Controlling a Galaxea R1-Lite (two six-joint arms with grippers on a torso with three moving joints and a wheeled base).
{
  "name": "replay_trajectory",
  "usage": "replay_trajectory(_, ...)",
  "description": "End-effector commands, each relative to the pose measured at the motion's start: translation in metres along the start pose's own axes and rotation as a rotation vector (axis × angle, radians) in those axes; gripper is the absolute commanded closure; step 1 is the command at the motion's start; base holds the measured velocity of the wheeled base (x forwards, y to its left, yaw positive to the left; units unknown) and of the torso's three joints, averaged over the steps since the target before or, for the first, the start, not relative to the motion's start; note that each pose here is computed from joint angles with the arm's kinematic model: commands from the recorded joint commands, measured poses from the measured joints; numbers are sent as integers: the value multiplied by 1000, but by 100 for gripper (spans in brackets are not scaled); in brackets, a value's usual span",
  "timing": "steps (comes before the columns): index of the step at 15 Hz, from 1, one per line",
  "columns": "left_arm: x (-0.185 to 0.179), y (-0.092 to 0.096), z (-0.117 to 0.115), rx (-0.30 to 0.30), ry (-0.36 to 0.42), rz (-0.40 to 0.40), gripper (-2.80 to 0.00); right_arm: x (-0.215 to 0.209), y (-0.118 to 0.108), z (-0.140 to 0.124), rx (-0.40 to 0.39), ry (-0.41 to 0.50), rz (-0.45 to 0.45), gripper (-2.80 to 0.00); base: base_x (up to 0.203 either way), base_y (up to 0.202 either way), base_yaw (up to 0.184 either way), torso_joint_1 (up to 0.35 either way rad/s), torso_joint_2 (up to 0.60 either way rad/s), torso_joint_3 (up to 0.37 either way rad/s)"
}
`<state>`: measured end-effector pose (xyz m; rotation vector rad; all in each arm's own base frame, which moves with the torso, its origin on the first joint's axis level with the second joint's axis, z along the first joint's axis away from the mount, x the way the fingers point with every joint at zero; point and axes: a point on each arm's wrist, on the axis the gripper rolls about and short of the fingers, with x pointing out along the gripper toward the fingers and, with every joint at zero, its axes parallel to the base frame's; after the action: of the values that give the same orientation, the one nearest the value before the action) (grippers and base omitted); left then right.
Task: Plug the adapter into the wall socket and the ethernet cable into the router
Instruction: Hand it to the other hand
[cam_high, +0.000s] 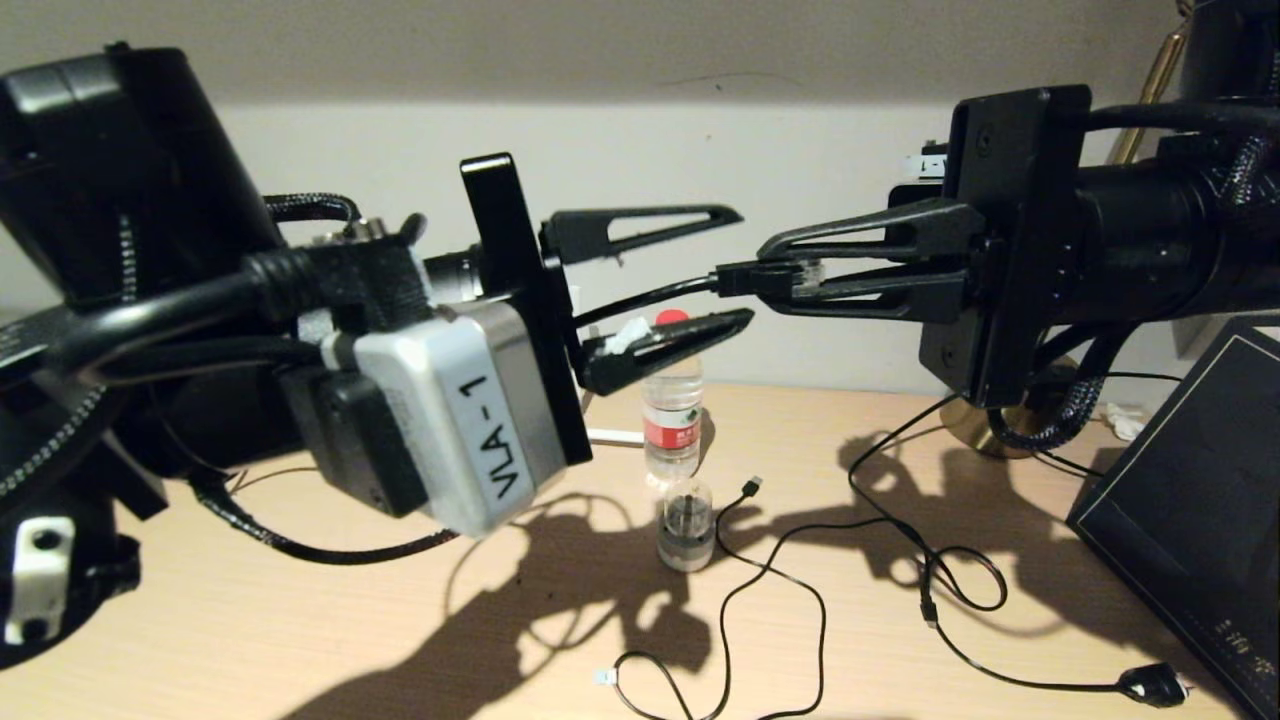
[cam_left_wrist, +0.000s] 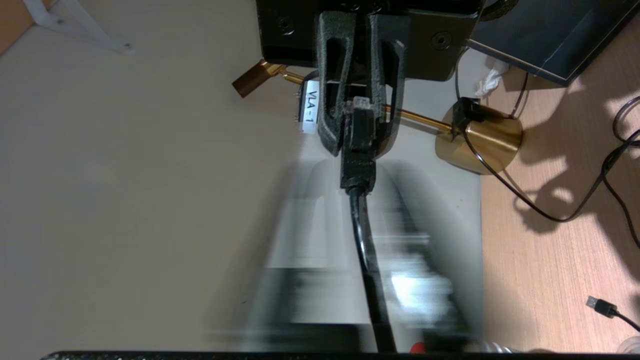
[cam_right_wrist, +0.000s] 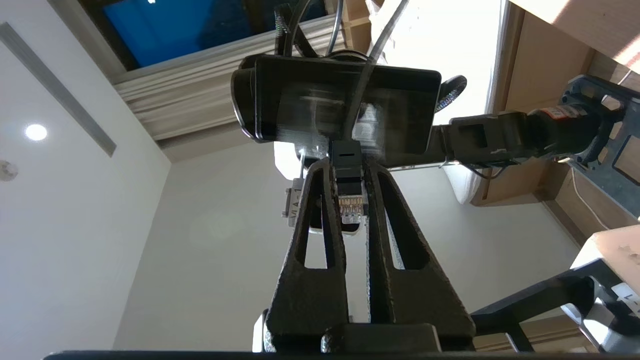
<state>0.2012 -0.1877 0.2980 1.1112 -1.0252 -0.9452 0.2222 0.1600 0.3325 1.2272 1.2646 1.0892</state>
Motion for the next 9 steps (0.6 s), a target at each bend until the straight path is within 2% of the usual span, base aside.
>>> replay_trajectory(1, 0, -1, 2, 7, -10, -1, 0, 0, 0, 0, 10, 5, -1, 0, 0, 0, 0, 0, 0, 0)
replay_trajectory(9, -3, -3, 6, 2, -14, -7, 0, 2, -2, 3, 9, 2, -4, 0, 0, 0, 0, 0, 0, 0)
